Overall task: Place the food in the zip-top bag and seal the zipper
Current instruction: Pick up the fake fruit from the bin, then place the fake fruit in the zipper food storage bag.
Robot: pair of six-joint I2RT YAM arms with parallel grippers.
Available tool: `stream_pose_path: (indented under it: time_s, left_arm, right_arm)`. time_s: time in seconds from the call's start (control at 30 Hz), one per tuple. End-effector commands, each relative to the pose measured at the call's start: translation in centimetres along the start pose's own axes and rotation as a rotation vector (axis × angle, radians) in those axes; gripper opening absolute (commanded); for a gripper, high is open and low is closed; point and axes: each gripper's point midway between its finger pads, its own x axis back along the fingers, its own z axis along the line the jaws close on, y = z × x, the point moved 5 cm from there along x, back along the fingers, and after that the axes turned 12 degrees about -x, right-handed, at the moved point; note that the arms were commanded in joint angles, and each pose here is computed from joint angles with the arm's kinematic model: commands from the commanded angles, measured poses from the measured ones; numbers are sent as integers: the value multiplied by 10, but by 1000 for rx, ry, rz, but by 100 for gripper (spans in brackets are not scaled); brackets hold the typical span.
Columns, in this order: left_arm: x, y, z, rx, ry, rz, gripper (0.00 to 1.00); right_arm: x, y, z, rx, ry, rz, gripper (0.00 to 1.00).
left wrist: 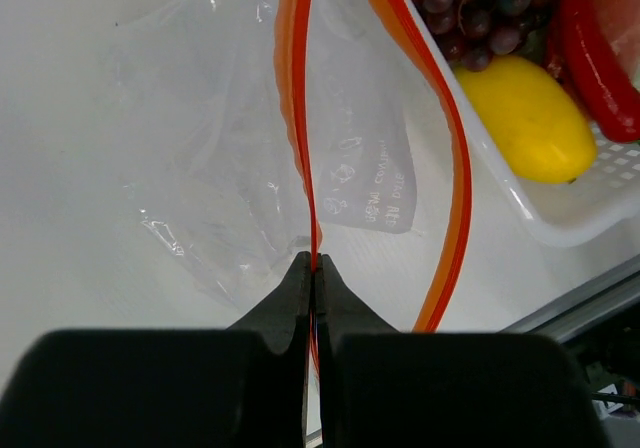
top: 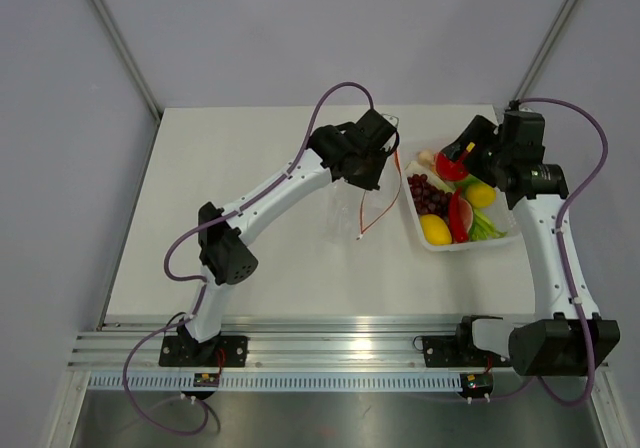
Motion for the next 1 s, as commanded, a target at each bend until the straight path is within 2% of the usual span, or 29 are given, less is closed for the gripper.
stream_pose_path:
  time_s: [0.0,0.33,0.53,0.73,0.8,0.83,0.9,0.97]
  left_arm:
    - [10,18,-12,27,-72,-62,0]
    - [16,23,-15,49,-95,-84,0]
    - [34,30,-20,62,-149,-120,0]
    - [58,36,-21,75,-216,-162,0]
    - [61,36,-22,82,-231,-169,0]
    - [63,37,-24,84,-247,-175,0]
    - [63,36,-25,89,-256,-172,0]
    - [65,36,-24,94,-259,-176,0]
  right_arm:
    - [22,-19,27,-20,123,84,59]
    - [39,-69,76,-25,309,223,59]
    - [12,-92,70,-30,254,276,60]
    - [-3,-97,60,-22,200,266,60]
    - [-8,-99,58,-16,184,276,67]
    - [-9,-100,57,-12,183,279,83]
    - [-9,-100,57,-3,182,283,97]
    - [-6,-98,57,7,181,276,99]
